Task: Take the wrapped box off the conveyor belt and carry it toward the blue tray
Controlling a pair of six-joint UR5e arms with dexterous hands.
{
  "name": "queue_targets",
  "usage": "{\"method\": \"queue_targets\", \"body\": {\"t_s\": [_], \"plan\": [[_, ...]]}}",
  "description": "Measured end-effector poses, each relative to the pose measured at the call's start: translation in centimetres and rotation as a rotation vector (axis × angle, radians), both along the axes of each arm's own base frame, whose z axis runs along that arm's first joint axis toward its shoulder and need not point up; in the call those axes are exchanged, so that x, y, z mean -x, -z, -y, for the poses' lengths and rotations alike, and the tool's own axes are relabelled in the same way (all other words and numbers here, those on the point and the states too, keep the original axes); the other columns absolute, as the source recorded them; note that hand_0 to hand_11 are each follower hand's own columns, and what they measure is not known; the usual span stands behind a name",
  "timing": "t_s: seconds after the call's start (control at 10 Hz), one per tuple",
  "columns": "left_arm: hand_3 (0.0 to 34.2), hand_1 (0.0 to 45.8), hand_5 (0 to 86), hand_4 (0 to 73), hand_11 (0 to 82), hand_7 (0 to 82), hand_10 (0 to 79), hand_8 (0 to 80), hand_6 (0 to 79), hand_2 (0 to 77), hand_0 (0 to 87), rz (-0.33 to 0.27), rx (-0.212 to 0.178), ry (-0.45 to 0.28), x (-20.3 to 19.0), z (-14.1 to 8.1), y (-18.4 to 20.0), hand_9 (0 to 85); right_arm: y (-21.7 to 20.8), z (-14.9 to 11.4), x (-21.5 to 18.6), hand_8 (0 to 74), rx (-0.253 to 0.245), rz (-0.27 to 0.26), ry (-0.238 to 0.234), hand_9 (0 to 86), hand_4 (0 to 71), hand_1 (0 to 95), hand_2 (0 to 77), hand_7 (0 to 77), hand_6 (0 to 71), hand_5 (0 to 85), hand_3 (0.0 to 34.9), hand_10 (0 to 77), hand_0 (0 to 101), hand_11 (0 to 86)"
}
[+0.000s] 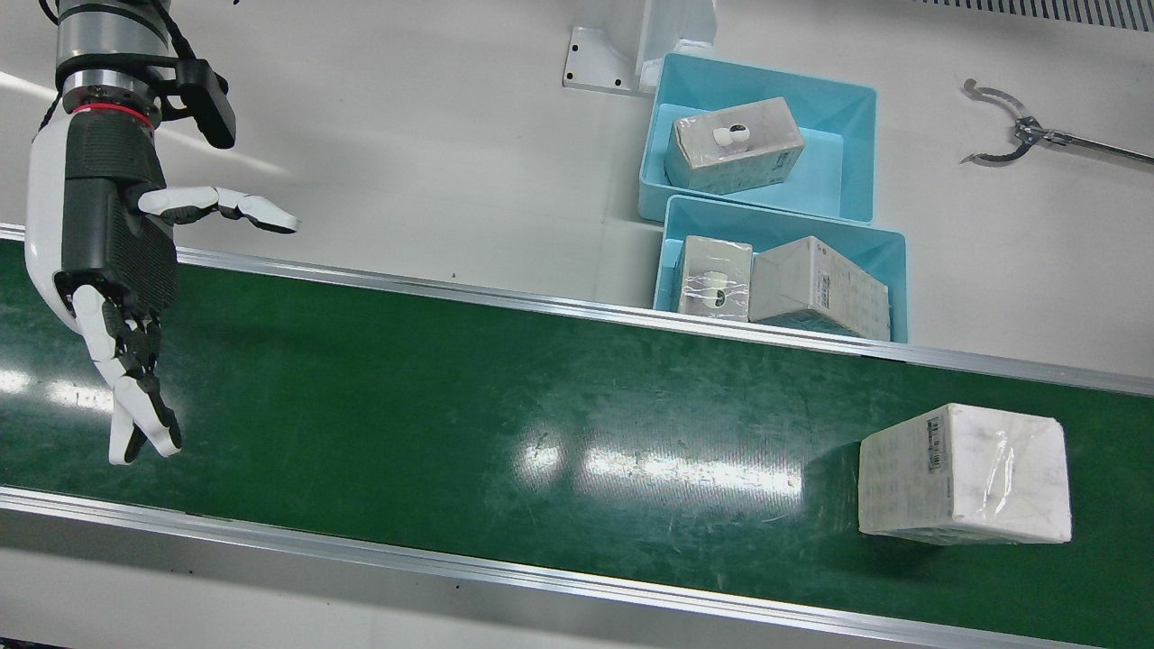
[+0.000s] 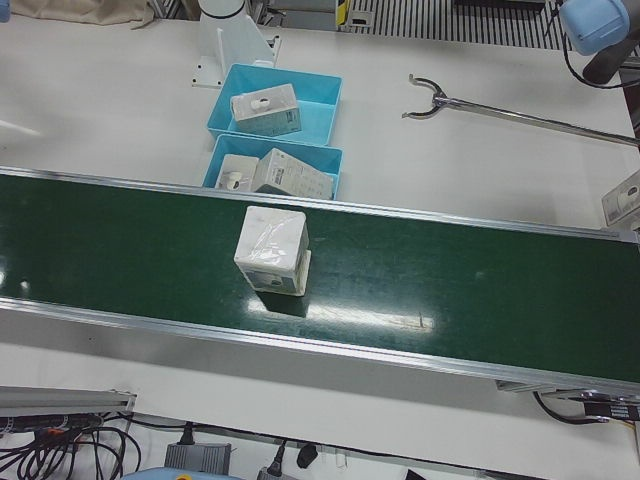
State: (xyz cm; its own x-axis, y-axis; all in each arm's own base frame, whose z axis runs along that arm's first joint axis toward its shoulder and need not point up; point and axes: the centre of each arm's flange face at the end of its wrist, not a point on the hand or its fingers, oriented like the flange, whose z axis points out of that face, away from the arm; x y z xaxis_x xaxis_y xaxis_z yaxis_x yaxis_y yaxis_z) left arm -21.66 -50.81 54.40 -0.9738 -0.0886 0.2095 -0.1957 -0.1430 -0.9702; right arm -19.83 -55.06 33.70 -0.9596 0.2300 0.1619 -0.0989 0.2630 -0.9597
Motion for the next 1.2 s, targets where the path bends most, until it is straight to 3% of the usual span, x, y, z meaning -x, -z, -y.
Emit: {"method": "queue_targets", "body": {"t_s": [1.2], "plan": [[0.0, 0.0, 1.1, 0.0, 0.0, 0.0, 0.5, 0.0, 0.0, 0.5, 0.0, 0.000, 0.000, 0.000, 0.00, 0.00, 0.00, 0.0, 0.35, 0.71, 0.90, 2.2, 0.003, -0.001, 0.006, 2.2, 8.7, 16.4, 19.6, 7.6, 1.6, 10.9, 0.0, 0.5, 47, 2.7]]}}
